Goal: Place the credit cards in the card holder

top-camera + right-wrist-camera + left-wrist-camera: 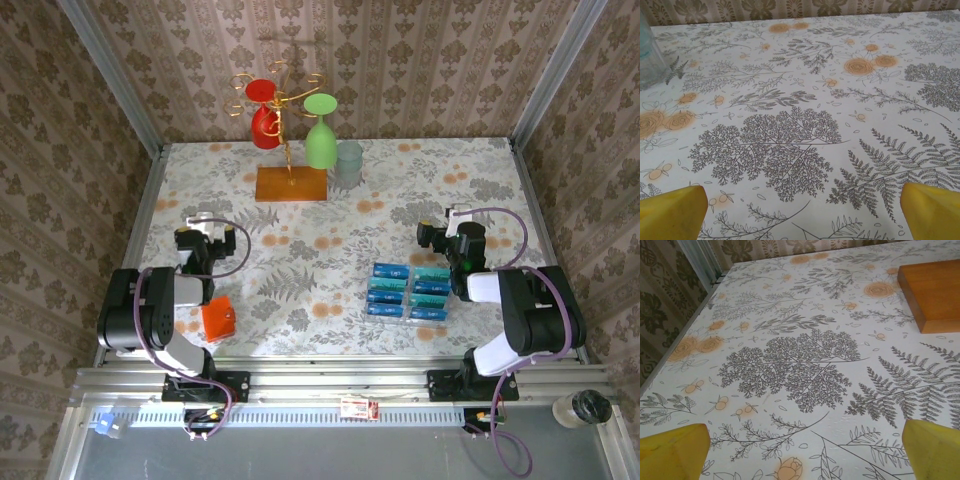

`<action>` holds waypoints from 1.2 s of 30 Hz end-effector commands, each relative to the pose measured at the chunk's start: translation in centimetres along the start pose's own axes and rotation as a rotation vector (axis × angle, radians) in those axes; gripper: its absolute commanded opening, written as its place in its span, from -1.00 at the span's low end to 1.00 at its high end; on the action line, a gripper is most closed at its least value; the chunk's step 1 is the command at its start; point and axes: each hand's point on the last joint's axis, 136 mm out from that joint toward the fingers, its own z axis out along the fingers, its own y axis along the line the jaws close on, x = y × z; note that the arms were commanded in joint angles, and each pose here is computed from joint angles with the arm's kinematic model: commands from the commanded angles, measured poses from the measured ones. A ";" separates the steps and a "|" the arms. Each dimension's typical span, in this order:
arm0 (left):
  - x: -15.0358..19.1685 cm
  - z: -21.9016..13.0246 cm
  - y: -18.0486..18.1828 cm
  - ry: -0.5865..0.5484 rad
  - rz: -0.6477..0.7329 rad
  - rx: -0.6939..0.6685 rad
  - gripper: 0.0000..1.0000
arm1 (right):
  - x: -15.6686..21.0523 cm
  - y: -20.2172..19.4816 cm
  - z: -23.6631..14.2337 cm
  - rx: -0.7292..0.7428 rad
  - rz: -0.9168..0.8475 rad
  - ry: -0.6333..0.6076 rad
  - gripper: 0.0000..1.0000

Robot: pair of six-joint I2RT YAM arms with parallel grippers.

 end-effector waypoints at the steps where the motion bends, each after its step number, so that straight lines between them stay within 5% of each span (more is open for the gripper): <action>1: -3.4 -0.3 0.6 -0.016 -0.021 -0.009 1.00 | -2.8 -0.6 -0.8 0.031 0.011 -0.018 1.00; 8: -7.0 -2.4 2.3 0.013 -0.134 -0.075 1.00 | -5.8 -4.6 -4.4 0.304 0.343 0.154 1.00; 15: -10.2 -5.8 -1.1 0.070 -0.283 0.016 1.00 | -7.1 2.3 -7.9 -0.101 0.440 0.246 1.00; 21: -10.0 -8.9 -6.8 0.132 -0.236 0.072 1.00 | -4.7 8.0 -12.9 -0.312 0.431 0.419 0.96; 27: -8.7 -10.5 -12.0 0.162 -0.228 0.178 1.00 | -0.3 13.6 -18.2 -0.430 0.304 0.610 0.90; 36: -7.3 -10.4 -13.6 0.214 -0.222 0.182 1.00 | 7.3 16.2 -24.7 -0.532 0.144 0.859 0.82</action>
